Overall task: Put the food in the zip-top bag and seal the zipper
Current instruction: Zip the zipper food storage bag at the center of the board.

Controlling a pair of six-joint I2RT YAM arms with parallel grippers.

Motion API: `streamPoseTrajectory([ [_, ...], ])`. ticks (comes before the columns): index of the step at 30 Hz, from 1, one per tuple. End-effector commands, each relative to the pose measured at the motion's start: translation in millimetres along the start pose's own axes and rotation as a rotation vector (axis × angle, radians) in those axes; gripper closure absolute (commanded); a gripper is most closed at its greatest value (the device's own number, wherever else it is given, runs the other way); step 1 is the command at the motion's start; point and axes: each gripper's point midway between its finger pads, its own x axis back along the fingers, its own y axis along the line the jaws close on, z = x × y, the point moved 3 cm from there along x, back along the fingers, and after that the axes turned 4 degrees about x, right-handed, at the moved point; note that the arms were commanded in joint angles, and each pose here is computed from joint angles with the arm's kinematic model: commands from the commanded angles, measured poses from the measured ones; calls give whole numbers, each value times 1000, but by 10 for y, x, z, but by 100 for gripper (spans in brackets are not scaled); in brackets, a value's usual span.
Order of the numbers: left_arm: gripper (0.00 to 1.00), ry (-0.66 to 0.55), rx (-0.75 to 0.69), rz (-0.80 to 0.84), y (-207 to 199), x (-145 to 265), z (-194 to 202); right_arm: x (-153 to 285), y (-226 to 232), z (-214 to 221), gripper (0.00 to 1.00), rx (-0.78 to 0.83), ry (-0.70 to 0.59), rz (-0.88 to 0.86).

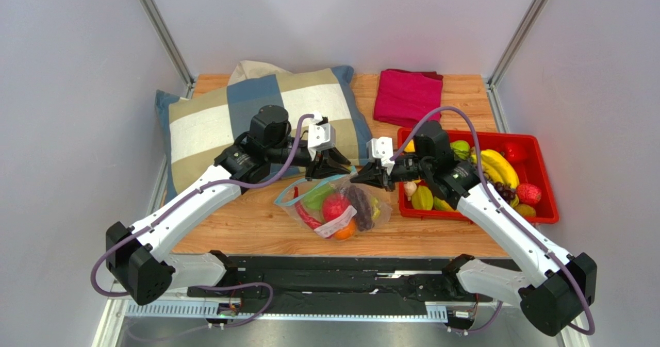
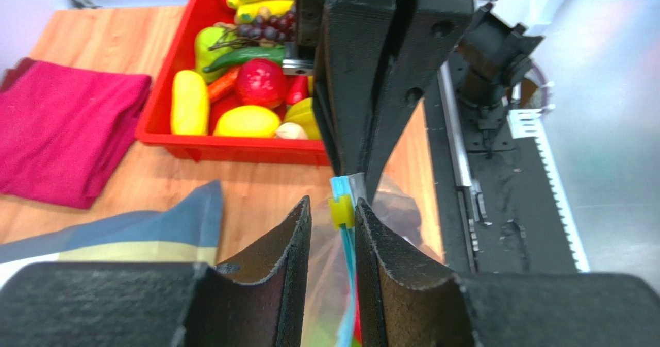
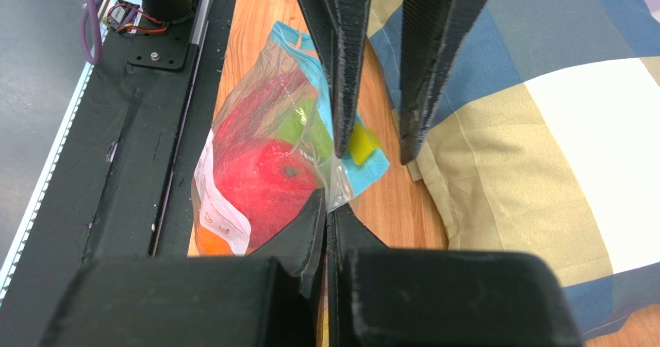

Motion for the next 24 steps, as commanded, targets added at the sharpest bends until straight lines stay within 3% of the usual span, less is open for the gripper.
streamPoseTrajectory([
  [1,68,-67,-3,87,-142,9,-244,33,-61,-184,100,99,-42,29],
  [8,73,-24,54,95,-136,-14,-177,30,-90,-164,100,101,-33,40],
  [9,82,-18,63,96,-143,-11,-162,27,-98,-172,100,103,-34,42],
  [13,100,-8,63,89,-148,2,-132,35,-111,-176,100,100,-30,54],
  [24,100,65,92,11,-70,105,137,104,-91,-228,100,109,-33,86],
])
